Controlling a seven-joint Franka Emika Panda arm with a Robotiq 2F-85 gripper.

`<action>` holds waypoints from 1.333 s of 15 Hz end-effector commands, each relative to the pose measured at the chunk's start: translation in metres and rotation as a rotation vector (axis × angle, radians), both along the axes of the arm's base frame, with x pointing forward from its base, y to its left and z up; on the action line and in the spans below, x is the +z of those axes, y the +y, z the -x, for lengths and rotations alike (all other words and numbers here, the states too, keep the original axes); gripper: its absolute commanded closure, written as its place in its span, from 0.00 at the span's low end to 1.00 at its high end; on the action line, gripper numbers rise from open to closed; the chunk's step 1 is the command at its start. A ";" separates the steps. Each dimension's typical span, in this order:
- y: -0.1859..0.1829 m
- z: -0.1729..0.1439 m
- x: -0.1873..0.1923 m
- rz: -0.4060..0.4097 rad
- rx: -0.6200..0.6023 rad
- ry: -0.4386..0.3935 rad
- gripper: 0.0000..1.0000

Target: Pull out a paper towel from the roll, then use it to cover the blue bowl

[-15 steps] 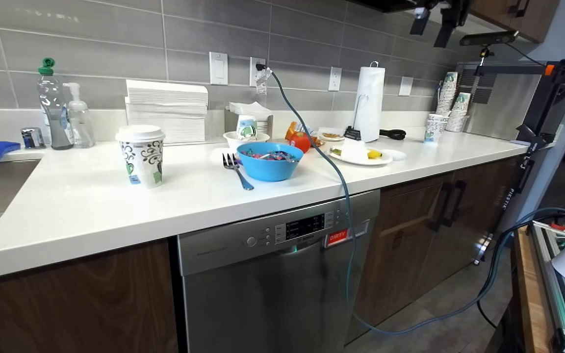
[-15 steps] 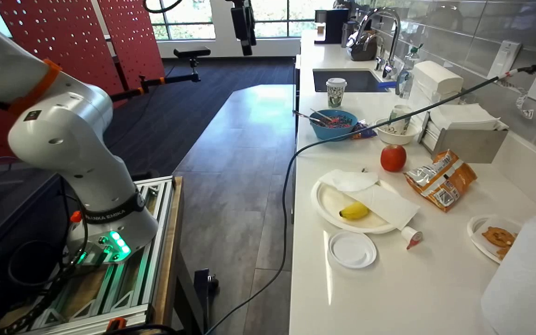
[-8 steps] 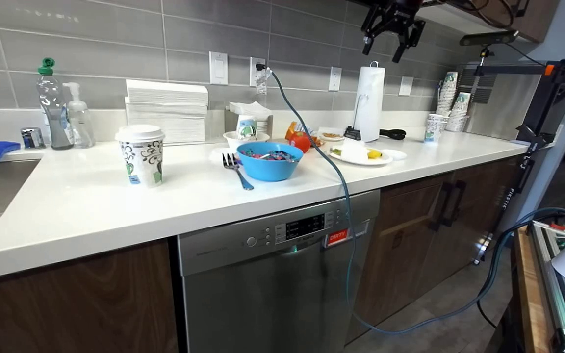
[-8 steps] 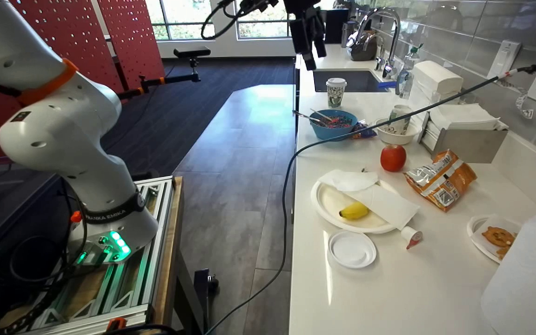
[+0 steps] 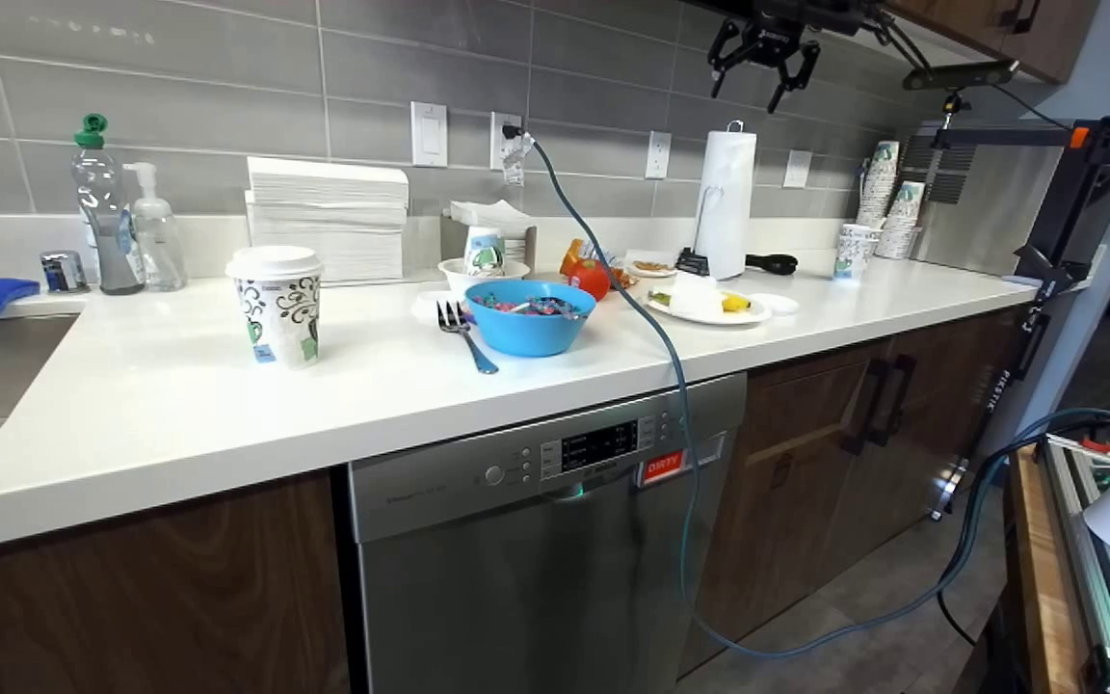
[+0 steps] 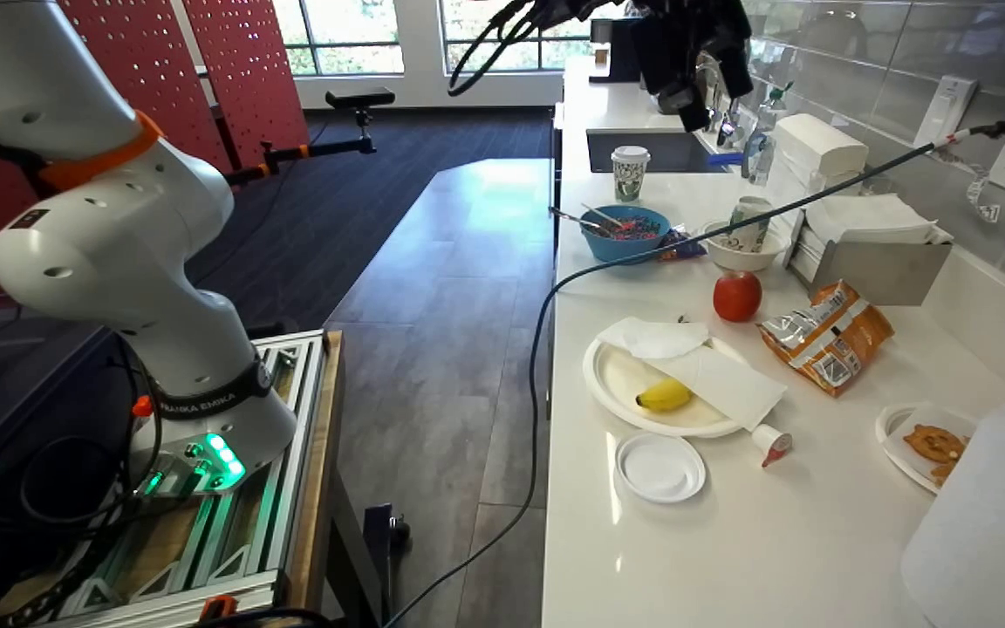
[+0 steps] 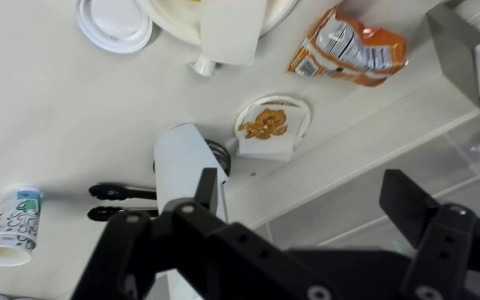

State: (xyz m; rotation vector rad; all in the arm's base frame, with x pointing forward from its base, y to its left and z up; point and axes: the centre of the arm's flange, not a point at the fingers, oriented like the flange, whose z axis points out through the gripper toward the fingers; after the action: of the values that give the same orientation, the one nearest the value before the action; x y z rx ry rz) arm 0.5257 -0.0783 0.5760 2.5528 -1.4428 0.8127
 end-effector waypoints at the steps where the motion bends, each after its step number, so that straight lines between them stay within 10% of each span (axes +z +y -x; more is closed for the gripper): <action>1: -0.027 -0.012 -0.008 0.066 -0.176 -0.071 0.00; 9: -0.026 -0.004 -0.003 0.061 -0.135 -0.049 0.00; 20: -0.084 -0.081 -0.012 0.138 -0.461 -0.136 0.00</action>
State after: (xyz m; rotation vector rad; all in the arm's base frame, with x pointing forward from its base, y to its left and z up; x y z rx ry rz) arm 0.5788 -0.1547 0.5653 2.0809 -1.7712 0.9847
